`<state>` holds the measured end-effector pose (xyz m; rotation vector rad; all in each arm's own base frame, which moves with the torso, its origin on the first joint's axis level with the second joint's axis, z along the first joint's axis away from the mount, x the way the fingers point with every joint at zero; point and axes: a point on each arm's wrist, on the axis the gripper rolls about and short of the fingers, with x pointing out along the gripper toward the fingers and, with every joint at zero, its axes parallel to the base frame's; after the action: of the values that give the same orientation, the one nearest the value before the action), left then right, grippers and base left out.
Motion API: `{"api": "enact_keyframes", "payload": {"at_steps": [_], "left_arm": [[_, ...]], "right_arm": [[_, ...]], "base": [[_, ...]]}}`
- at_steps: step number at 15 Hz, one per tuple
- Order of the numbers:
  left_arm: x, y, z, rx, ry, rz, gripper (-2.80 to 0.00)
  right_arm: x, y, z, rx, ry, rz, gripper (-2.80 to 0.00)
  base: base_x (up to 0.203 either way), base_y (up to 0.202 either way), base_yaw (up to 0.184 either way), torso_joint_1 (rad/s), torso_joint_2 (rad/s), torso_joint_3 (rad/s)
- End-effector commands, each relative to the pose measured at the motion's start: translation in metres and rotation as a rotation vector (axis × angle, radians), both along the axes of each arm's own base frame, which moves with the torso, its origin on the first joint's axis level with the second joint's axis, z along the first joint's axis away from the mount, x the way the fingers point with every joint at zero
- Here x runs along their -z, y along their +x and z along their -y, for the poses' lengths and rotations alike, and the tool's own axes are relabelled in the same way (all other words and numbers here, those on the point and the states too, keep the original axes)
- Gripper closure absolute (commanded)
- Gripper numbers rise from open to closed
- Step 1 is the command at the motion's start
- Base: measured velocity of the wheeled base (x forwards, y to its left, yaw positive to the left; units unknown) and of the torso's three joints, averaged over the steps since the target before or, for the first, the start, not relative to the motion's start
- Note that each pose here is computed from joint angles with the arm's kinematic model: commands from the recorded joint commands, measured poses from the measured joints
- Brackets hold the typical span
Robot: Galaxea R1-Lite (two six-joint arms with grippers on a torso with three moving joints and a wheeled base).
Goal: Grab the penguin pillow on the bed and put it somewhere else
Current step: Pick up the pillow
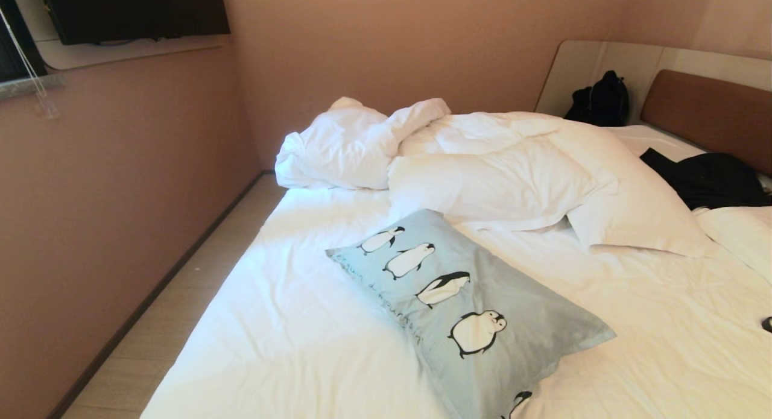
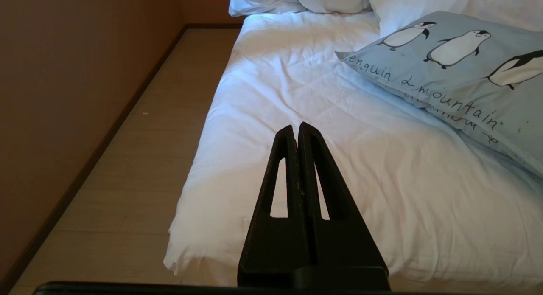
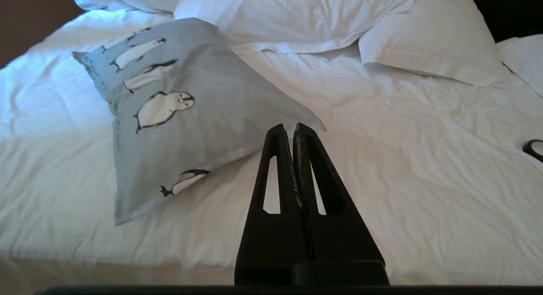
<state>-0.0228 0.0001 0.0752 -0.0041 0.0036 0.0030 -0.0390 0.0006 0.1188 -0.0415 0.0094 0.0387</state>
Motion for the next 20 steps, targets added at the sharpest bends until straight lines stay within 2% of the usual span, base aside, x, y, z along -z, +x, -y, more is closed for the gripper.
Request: {"api": "enact_keyframes", "payload": {"at_steps": [1, 5, 8, 11, 13, 16, 20], "left_arm": [[0.0, 0.0, 0.0, 0.0, -0.001, -0.001, 0.0], [0.0, 0.0, 0.0, 0.0, -0.001, -0.001, 0.0], [0.0, 0.0, 0.0, 0.0, -0.001, -0.001, 0.0], [0.0, 0.0, 0.0, 0.0, -0.001, -0.001, 0.0], [0.0, 0.0, 0.0, 0.0, -0.001, -0.001, 0.0], [0.0, 0.0, 0.0, 0.0, -0.001, -0.001, 0.0], [0.0, 0.0, 0.0, 0.0, -0.001, -0.001, 0.0]], "right_arm": [[-0.025, 0.009, -0.001, -0.037, 0.002, -0.045, 0.0], [-0.054, 0.053, -0.002, -0.099, 0.011, -0.19, 0.0], [-0.062, 0.115, -0.006, -0.146, 0.022, -0.33, 0.0], [-0.057, 0.186, -0.01, -0.174, 0.033, -0.445, 0.0], [-0.056, 0.227, -0.012, -0.206, 0.044, -0.473, 0.0], [-0.061, 0.277, -0.017, -0.264, 0.063, -0.467, 0.0], [-0.046, 0.328, -0.035, -0.345, 0.051, -0.511, 0.0]], "base": [[0.0, 0.0, 0.0, 0.0, 0.0, 0.0], [0.0, 0.0, 0.0, 0.0, 0.0, 0.0], [0.0, 0.0, 0.0, 0.0, 0.0, 0.0], [0.0, 0.0, 0.0, 0.0, 0.0, 0.0], [0.0, 0.0, 0.0, 0.0, 0.0, 0.0], [0.0, 0.0, 0.0, 0.0, 0.0, 0.0], [0.0, 0.0, 0.0, 0.0, 0.0, 0.0]]}}
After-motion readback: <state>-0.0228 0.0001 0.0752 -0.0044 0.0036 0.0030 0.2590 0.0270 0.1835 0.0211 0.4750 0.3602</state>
